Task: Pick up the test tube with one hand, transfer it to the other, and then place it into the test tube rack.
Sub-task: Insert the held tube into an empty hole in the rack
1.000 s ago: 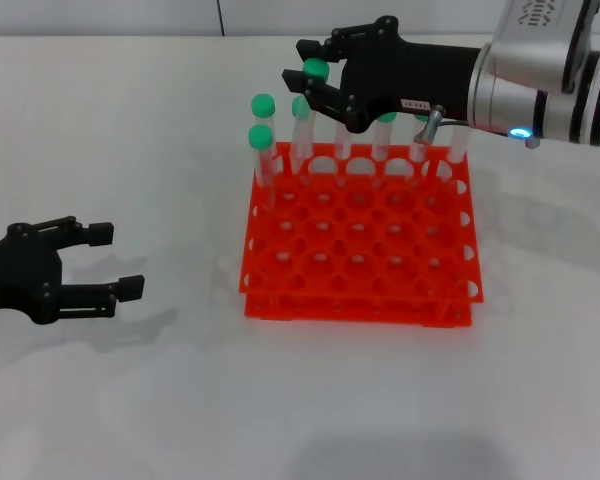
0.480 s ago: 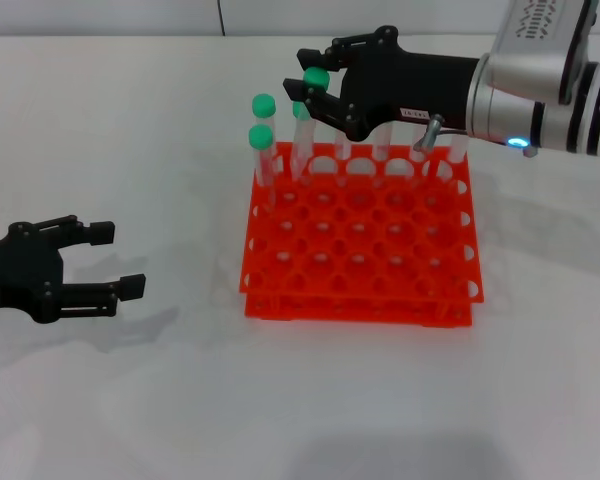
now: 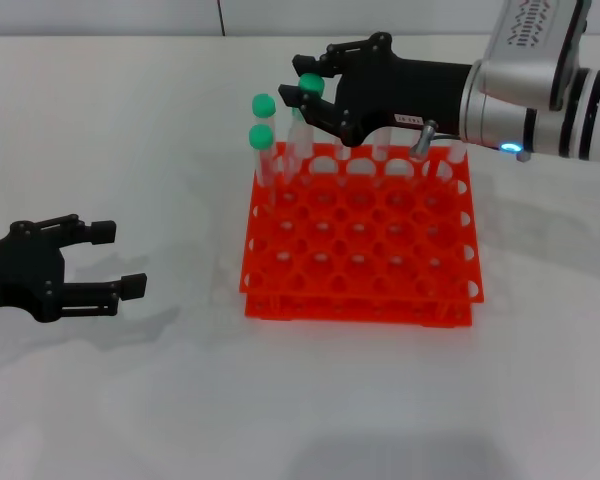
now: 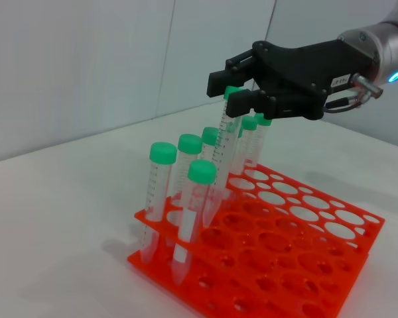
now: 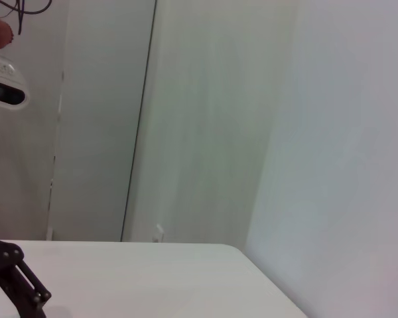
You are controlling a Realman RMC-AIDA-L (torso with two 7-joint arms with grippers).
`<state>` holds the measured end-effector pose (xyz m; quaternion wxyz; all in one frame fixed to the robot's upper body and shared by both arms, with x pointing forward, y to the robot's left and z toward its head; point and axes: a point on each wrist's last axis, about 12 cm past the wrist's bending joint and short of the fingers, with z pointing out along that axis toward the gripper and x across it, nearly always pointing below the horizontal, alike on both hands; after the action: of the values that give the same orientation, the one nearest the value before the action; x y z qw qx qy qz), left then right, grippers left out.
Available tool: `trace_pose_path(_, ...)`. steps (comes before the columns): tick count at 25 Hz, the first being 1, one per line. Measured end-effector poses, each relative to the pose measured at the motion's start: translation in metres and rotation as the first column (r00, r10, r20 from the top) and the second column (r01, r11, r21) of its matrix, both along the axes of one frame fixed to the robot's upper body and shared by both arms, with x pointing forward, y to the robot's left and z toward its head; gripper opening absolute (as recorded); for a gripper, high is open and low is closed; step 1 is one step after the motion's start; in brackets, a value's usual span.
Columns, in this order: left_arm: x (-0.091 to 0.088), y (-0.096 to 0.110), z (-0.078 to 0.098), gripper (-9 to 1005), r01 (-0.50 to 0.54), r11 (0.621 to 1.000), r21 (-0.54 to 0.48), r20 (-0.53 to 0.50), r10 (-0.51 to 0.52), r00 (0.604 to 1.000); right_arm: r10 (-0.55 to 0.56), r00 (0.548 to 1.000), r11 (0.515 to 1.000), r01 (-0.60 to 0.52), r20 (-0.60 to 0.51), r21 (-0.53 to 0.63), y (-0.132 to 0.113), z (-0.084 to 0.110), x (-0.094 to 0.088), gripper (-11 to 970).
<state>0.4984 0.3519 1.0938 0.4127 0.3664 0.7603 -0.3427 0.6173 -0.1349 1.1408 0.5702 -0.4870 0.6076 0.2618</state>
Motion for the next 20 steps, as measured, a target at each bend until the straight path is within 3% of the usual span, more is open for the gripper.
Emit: trace_pose_path(20, -0.0005, 0.0002, -0.0004, 887, -0.004, 1.0, -0.002, 0.0, 0.004, 1.0, 0.033, 0.999, 0.999, -0.033, 0.014, 0.007, 0.0059, 0.0047, -0.0043, 280)
